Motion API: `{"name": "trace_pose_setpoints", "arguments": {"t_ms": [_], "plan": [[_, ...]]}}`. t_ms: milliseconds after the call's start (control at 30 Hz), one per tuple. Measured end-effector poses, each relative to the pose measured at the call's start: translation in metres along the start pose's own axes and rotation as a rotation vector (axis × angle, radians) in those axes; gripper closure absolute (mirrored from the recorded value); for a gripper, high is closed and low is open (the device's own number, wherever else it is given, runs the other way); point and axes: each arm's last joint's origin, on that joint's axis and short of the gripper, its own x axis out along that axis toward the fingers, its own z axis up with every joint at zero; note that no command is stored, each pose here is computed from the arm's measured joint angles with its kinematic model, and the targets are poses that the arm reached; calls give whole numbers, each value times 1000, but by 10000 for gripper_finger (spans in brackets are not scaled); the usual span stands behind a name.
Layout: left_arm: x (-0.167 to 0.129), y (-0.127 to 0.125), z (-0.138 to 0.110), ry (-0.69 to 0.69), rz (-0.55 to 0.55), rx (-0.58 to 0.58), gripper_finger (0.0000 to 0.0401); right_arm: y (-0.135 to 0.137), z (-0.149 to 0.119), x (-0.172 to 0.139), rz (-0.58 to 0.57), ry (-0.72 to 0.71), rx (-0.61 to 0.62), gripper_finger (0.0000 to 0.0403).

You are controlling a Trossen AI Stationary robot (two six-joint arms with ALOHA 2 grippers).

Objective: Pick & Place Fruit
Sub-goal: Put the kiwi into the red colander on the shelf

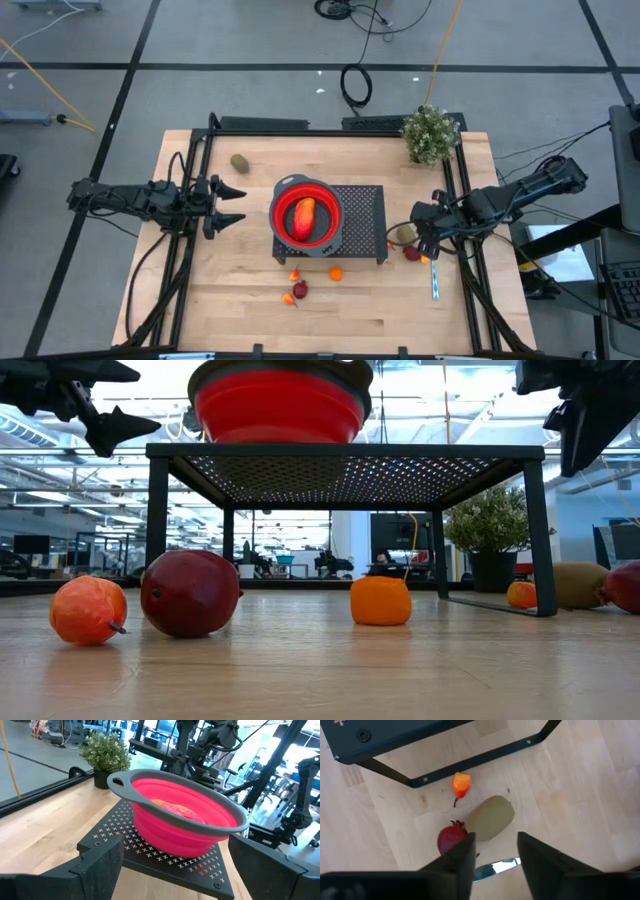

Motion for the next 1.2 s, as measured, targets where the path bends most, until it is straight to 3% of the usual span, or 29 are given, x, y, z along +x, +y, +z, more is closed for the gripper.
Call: {"name": "trace_pose_setpoints", "arguments": {"t_ms": [233,433,1200], "plan": [[0,0,0,0,0,-4,45,0,-3,9,-5,2,-18,166],[0,0,0,0,-1,-15,45,0,-12,32,-21,21,-66,124],[0,0,0,1,-3,-35,45,-4,-25,72,-17,7,-46,97]]}}
